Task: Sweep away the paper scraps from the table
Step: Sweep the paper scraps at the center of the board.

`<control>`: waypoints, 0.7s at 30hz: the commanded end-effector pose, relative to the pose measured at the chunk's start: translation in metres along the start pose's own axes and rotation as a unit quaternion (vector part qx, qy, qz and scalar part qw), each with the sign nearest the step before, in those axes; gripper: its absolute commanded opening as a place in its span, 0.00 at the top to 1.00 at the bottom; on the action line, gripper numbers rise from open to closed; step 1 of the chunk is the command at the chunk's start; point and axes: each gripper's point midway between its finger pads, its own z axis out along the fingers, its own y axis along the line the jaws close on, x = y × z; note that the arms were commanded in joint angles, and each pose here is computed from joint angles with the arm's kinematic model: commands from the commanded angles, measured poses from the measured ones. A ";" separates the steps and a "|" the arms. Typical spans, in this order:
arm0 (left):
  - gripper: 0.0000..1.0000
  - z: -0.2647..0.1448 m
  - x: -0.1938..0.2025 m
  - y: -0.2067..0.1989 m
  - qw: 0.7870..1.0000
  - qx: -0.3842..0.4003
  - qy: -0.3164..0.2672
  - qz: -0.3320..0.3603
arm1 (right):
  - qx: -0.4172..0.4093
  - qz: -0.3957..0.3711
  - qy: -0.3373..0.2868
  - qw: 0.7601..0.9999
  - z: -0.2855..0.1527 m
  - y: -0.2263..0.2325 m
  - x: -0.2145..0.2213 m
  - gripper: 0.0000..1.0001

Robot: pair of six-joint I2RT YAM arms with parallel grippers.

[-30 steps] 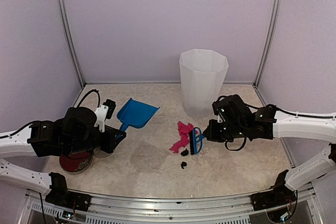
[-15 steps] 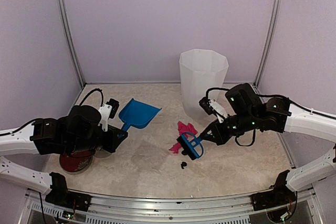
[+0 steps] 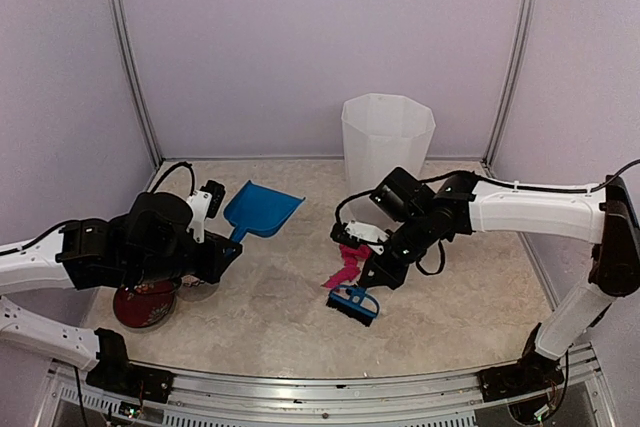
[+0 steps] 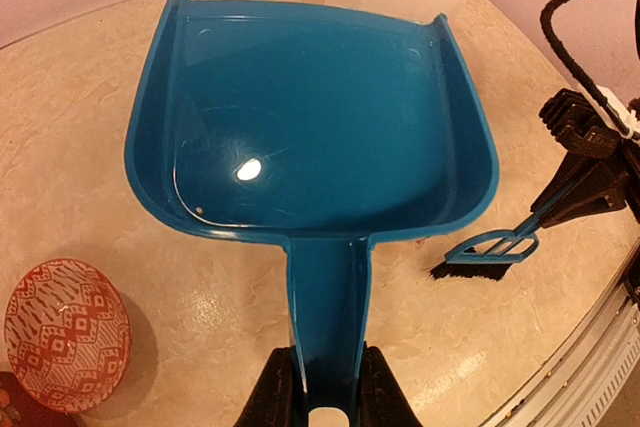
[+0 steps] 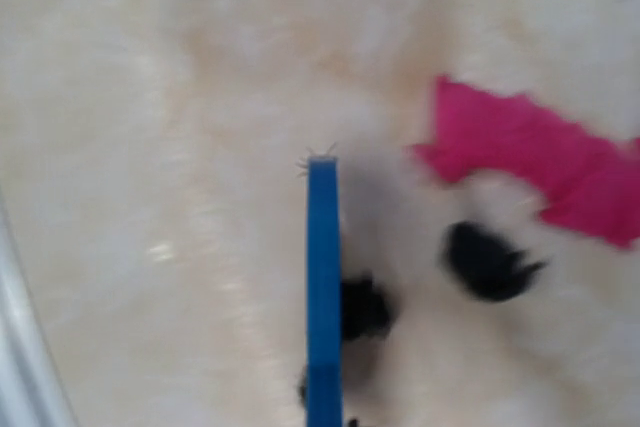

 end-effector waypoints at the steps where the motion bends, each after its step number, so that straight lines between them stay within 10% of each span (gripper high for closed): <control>1: 1.00 0.000 -0.006 0.004 1.000 -0.005 -0.002 -0.009 | 0.097 -0.058 0.013 0.994 -0.002 -0.040 -0.011 1.00; 21: 1.00 0.017 0.036 0.002 0.997 0.008 0.077 -0.012 | 0.143 -0.039 -0.057 0.987 -0.054 -0.049 -0.048 1.00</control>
